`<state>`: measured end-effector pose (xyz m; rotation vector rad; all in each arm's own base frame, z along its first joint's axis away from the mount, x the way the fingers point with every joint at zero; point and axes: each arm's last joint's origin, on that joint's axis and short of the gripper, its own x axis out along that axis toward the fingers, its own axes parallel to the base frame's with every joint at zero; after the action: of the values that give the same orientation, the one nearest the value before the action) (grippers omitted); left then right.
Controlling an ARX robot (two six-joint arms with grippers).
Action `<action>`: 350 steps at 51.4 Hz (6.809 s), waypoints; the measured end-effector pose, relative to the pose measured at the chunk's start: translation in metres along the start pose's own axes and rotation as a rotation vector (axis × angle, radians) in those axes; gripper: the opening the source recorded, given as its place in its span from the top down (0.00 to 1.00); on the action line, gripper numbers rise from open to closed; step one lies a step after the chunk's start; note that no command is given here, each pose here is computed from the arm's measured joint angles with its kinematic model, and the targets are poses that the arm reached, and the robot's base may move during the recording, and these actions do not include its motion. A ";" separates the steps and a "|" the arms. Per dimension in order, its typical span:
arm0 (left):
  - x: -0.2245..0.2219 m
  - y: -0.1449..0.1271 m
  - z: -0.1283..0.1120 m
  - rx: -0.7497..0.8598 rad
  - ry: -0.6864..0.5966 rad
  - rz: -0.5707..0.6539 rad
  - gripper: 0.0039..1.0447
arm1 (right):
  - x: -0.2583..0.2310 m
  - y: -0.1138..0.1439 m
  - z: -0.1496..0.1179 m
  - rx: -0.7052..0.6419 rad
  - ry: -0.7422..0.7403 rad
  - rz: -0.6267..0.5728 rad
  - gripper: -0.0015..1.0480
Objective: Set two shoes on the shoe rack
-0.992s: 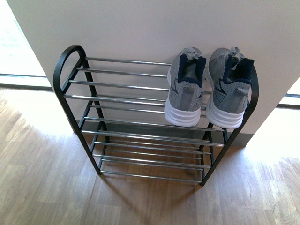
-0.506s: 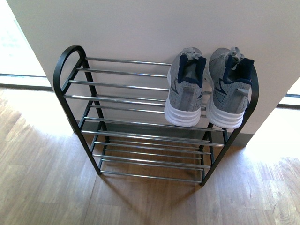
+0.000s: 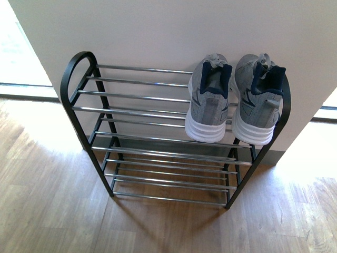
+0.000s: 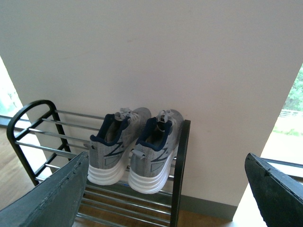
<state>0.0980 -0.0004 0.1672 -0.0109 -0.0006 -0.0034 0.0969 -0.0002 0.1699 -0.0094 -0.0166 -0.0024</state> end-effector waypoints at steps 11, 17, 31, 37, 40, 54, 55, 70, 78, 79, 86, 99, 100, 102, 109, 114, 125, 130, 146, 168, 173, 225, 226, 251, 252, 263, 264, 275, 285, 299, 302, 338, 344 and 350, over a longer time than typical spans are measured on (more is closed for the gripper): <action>0.000 0.000 0.000 0.000 0.004 0.000 0.88 | 0.000 0.000 0.000 0.000 -0.001 0.000 0.09; 0.000 0.000 0.000 0.000 0.004 0.000 0.66 | 0.000 0.000 0.000 0.000 -0.001 0.000 0.09; 0.000 0.000 0.000 0.000 0.004 0.004 0.25 | 0.000 0.000 0.000 0.000 -0.001 0.004 0.09; 0.000 0.000 0.000 0.000 0.004 0.003 0.10 | 0.000 0.000 0.000 0.000 -0.001 0.004 0.09; 0.000 0.000 0.000 0.002 0.004 0.003 0.08 | 0.000 0.000 0.000 0.000 -0.001 0.004 0.09; 0.000 0.000 0.000 0.003 0.003 -0.001 0.09 | 0.000 0.000 0.000 0.002 0.000 -0.003 0.09; 0.000 0.000 0.000 0.003 0.003 -0.001 0.09 | 0.000 0.000 0.000 0.002 0.000 -0.003 0.09; 0.000 0.000 0.000 0.003 0.003 0.002 0.09 | 0.000 0.000 0.000 0.002 0.001 -0.002 0.09; 0.000 0.000 0.000 0.003 0.003 0.001 0.09 | 0.000 0.000 0.000 0.002 0.001 -0.002 0.09; 0.000 0.000 0.000 0.003 0.003 0.001 0.09 | 0.000 0.000 0.000 0.002 0.001 -0.002 0.09; 0.000 0.000 0.000 0.003 0.003 0.006 0.09 | 0.000 0.000 0.000 0.002 0.001 0.005 0.09; 0.000 0.000 0.000 0.003 0.003 0.000 0.09 | 0.000 0.000 0.000 0.003 0.002 -0.003 0.09; 0.000 0.000 0.000 0.003 0.003 -0.002 0.09 | 0.000 0.000 0.000 0.003 0.002 -0.003 0.09; 0.000 0.000 0.000 0.003 0.003 0.000 0.09 | 0.000 0.000 0.000 0.003 0.002 -0.003 0.09; 0.000 0.000 0.000 0.003 0.003 0.002 0.09 | 0.000 0.000 0.000 0.002 0.002 0.001 0.09; 0.000 0.000 0.000 0.003 0.003 0.002 0.09 | 0.000 0.000 0.000 0.002 0.002 0.001 0.09; 0.000 0.000 0.000 0.003 0.003 0.003 0.09 | 0.000 0.000 0.000 0.002 0.002 0.003 0.09; 0.000 0.000 0.000 0.003 0.003 0.002 0.09 | 0.000 0.000 0.000 0.002 0.002 0.001 0.09; 0.000 0.000 0.000 0.003 0.003 -0.001 0.09 | 0.000 0.000 0.000 0.003 0.002 -0.005 0.09; 0.000 0.000 0.000 0.003 0.003 0.002 0.09 | 0.000 0.000 0.000 0.003 0.002 0.000 0.09; 0.000 0.000 0.000 0.003 0.003 0.002 0.09 | 0.000 0.000 0.000 0.005 0.002 0.001 0.09; 0.000 0.000 0.000 0.003 0.004 0.002 0.09 | 0.000 0.000 0.000 0.009 0.002 -0.001 0.09; 0.000 0.000 0.000 0.003 0.004 0.002 0.09 | 0.000 0.000 0.000 0.009 0.002 -0.001 0.09; 0.000 0.000 0.000 0.003 0.004 0.006 0.09 | 0.000 0.000 0.000 0.009 0.002 0.005 0.09; 0.000 0.000 0.000 0.003 0.004 0.006 0.09 | 0.000 0.000 0.000 0.009 0.002 0.005 0.09; 0.000 0.000 0.000 0.003 0.004 0.005 0.09 | 0.000 0.000 0.000 0.009 0.002 0.005 0.09; 0.000 0.000 0.000 0.003 0.004 0.005 0.09 | 0.000 0.000 0.000 0.009 0.002 0.004 0.09; 0.000 0.000 0.000 0.003 0.004 0.002 0.09 | 0.000 0.000 0.000 0.009 0.002 0.000 0.09; 0.000 0.000 0.000 0.003 0.004 0.002 0.09 | 0.000 0.000 0.000 0.009 0.002 0.000 0.09; 0.000 0.000 0.000 0.003 0.004 0.002 0.09 | 0.000 0.000 0.000 0.009 0.002 0.000 0.09; 0.000 0.000 0.000 0.003 0.004 0.002 0.09 | 0.000 0.000 0.000 0.009 0.002 0.000 0.09; 0.000 0.000 0.000 0.003 0.004 0.002 0.09 | 0.000 0.000 0.000 0.009 0.002 0.000 0.09; 0.000 0.000 0.000 0.003 0.004 0.002 0.09 | 0.000 0.000 0.000 0.009 0.002 0.000 0.09; 0.000 0.000 0.000 0.003 0.003 0.002 0.09 | 0.000 0.000 0.000 0.009 0.002 0.000 0.09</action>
<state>0.0978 -0.0001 0.1669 -0.0074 0.0029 -0.0011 0.0967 -0.0002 0.1697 -0.0006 -0.0151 -0.0019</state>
